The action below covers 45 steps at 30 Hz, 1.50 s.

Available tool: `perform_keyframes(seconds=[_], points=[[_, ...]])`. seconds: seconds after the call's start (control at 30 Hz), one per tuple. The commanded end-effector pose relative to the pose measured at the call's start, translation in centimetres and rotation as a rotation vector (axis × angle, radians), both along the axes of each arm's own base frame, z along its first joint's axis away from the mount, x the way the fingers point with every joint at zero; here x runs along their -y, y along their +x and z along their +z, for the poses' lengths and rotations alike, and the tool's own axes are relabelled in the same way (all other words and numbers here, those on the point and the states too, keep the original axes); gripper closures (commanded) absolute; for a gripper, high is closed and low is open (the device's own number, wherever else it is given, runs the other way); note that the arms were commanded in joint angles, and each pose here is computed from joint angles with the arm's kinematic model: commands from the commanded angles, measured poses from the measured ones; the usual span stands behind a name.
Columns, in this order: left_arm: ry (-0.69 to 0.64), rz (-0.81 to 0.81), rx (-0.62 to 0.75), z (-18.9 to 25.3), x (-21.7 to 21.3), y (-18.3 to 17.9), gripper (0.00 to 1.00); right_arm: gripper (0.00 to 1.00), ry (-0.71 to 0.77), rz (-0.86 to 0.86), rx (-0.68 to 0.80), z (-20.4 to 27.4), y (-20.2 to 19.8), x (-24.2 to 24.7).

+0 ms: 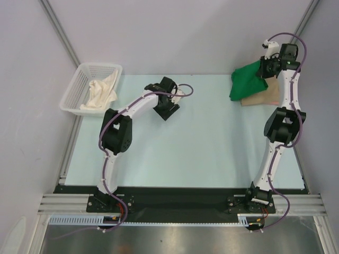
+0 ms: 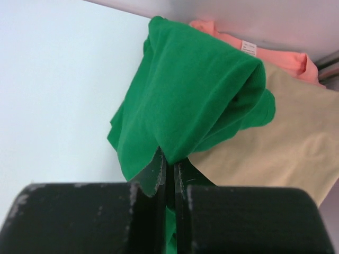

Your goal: Fold and stack the t-shirts

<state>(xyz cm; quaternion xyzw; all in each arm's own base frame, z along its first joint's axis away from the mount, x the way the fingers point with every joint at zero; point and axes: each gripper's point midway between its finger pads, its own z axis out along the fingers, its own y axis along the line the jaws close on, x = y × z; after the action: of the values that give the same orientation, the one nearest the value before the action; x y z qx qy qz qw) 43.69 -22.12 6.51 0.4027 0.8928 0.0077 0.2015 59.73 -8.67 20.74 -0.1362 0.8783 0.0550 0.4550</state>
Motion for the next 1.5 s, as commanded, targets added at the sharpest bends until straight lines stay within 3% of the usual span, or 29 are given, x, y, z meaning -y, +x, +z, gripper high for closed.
perform_keyframes(seconds=[0.0, 0.67, 1.47], points=[[0.021, -0.036, 0.045, 1.1, 0.8, 0.2, 0.32, 1.0, -0.041, 0.019, 0.084, 2.6, 0.7, 1.2], [0.073, -0.08, 0.048, 0.2, 2.0, -0.8, 0.32, 1.0, -0.128, -0.257, 0.123, 0.5, 3.0, 10.0], [0.11, -0.124, 0.054, -0.7, 3.6, -1.3, 0.32, 1.0, -0.322, -0.375, 0.193, 0.6, 4.3, 15.2]])
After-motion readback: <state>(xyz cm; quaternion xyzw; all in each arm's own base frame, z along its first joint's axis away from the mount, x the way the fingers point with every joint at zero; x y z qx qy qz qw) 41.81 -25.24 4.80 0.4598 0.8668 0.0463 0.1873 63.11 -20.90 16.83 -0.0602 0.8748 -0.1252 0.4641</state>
